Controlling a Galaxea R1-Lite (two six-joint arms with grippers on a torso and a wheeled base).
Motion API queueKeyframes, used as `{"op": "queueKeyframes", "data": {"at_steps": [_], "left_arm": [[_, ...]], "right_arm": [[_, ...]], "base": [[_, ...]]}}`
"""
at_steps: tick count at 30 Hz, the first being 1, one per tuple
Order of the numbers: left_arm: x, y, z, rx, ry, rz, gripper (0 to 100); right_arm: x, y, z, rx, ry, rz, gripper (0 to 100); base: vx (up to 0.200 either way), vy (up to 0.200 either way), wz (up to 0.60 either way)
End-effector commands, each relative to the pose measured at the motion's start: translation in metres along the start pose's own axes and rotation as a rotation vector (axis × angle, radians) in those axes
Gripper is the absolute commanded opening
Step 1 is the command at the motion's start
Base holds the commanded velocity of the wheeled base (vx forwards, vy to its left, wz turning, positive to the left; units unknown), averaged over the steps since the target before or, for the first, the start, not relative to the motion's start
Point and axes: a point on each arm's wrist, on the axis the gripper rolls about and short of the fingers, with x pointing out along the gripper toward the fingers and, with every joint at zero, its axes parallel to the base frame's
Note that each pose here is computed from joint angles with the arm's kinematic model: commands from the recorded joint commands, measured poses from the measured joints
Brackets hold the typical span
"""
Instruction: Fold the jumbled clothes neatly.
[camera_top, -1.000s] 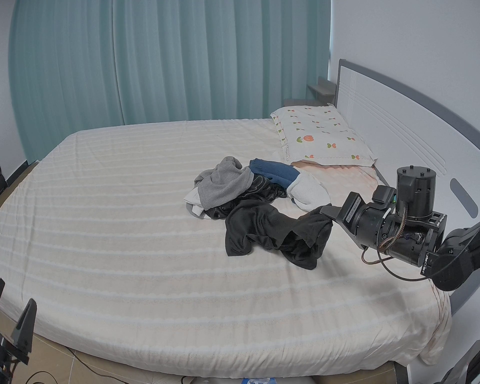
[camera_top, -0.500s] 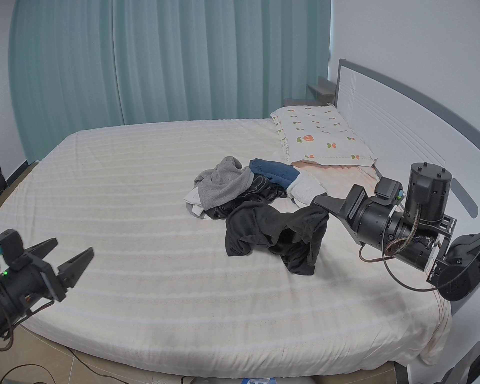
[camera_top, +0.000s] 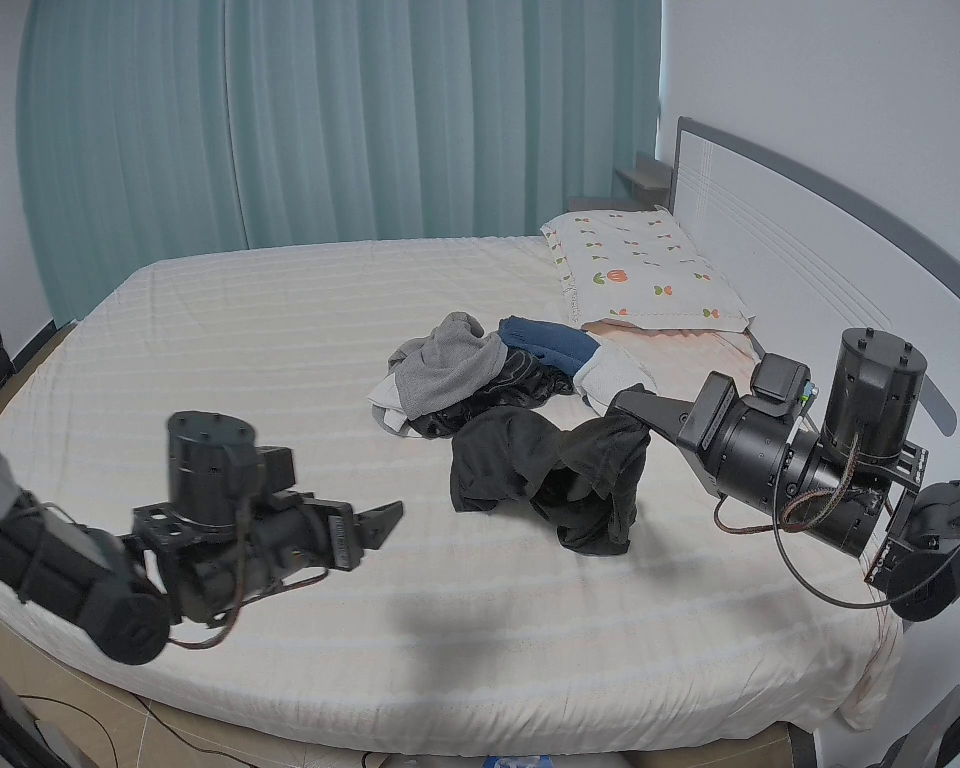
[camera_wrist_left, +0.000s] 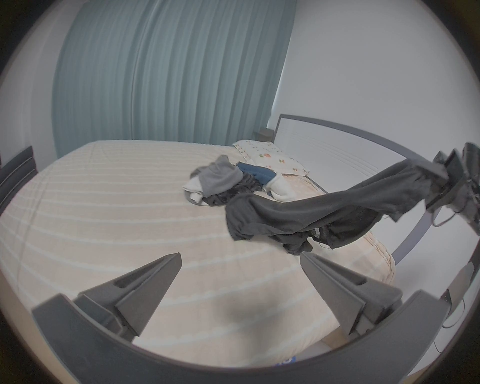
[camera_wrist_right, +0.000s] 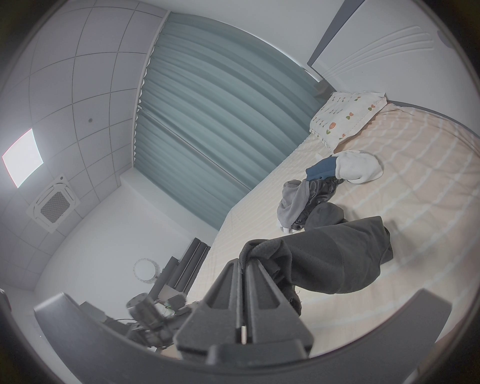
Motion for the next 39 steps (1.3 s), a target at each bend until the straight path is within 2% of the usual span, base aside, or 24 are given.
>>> {"op": "queueKeyframes", "data": {"at_steps": [1,8,27,32,39], "left_arm": [[0.080,-0.046,-0.033,0.027,0.081,-0.033,100],[0.116,-0.059,-0.040,0.034,0.082,-0.049,100],[0.151,-0.065,-0.043,0.013,0.034,-0.064,100],[0.176,-0.064,-0.041,-0.003,0.002,-0.054,100],[0.216,-0.064,-0.059,-0.003,-0.013,-0.016,100]], "right_arm": [[-0.006,0.002,-0.004,-0.002,0.017,0.020,0],[-0.001,-0.001,-0.002,0.001,0.011,0.011,0],[0.001,0.005,0.005,0.001,-0.014,0.034,0],[0.000,0.010,0.006,0.001,-0.020,0.051,0],[-0.011,0.016,0.018,-0.005,-0.063,0.076,0]], "base": [[0.000,0.000,0.00],[0.000,0.000,0.00],[0.000,0.000,0.00],[0.000,0.000,0.00],[0.000,0.000,0.00]]}}
